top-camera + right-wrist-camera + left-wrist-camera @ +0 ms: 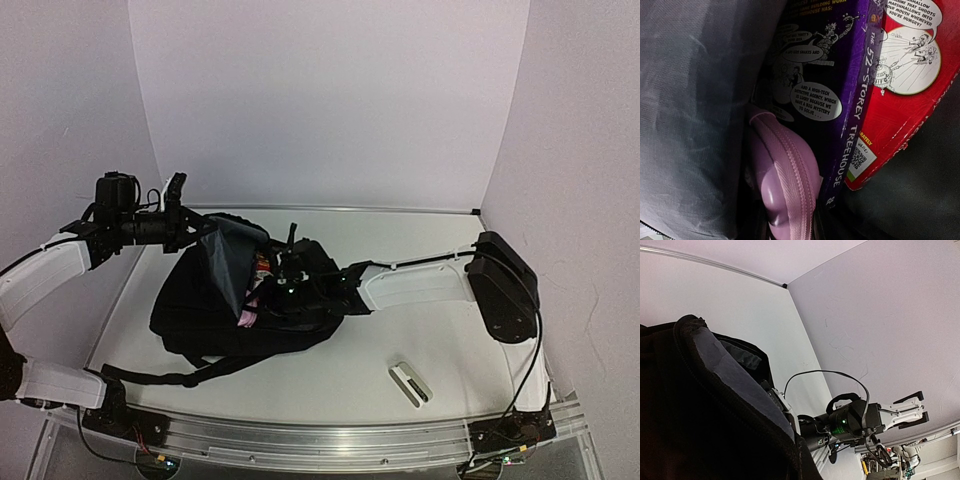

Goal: Pack the student bag
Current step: Place the stationery in the student bag.

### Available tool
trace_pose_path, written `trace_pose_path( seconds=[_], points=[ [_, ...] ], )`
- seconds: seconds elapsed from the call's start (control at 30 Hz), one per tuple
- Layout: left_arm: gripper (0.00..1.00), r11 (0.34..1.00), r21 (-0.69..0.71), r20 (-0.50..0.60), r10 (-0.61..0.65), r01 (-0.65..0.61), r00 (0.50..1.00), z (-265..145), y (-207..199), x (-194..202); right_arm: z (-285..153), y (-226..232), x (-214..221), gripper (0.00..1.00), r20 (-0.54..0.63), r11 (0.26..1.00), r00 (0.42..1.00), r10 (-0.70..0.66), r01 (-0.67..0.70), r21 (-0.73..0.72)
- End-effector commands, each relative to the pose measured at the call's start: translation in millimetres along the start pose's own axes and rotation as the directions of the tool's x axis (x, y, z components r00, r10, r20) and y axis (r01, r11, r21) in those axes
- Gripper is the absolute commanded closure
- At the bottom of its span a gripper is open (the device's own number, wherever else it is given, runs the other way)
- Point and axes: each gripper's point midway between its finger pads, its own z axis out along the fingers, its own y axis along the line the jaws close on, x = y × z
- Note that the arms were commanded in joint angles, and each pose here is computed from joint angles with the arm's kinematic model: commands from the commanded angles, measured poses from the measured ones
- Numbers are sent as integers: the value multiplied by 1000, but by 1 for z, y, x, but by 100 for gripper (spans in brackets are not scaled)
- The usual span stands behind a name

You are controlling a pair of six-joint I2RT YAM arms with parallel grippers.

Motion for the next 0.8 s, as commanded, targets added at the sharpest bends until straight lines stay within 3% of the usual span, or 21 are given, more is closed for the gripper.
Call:
trace_pose_path(
  seconds=[0.0, 0.13, 0.27, 0.5, 0.77],
  points=[
    [100, 993, 51, 63, 108, -111, 992, -9, -29, -22, -27, 47, -25, 64, 111, 994, 992, -62, 71, -80],
    [100, 991, 49, 68, 124, -128, 990, -12, -33, -22, -73, 55, -45, 35, 211, 988, 965, -153, 153, 19],
    [100, 989, 42, 70, 142, -145, 987, -14, -35, -21, -119, 25, -69, 19, 267, 968, 941, -208, 159, 192],
    [100, 987, 35, 54, 155, -157, 986, -15, -34, -18, -163, -62, -104, 9, 269, 934, 945, -188, 87, 347],
    [100, 983, 23, 37, 183, -184, 982, -18, -38, -17, -143, -108, -117, 9, 195, 909, 960, -204, 112, 401]
  ],
)
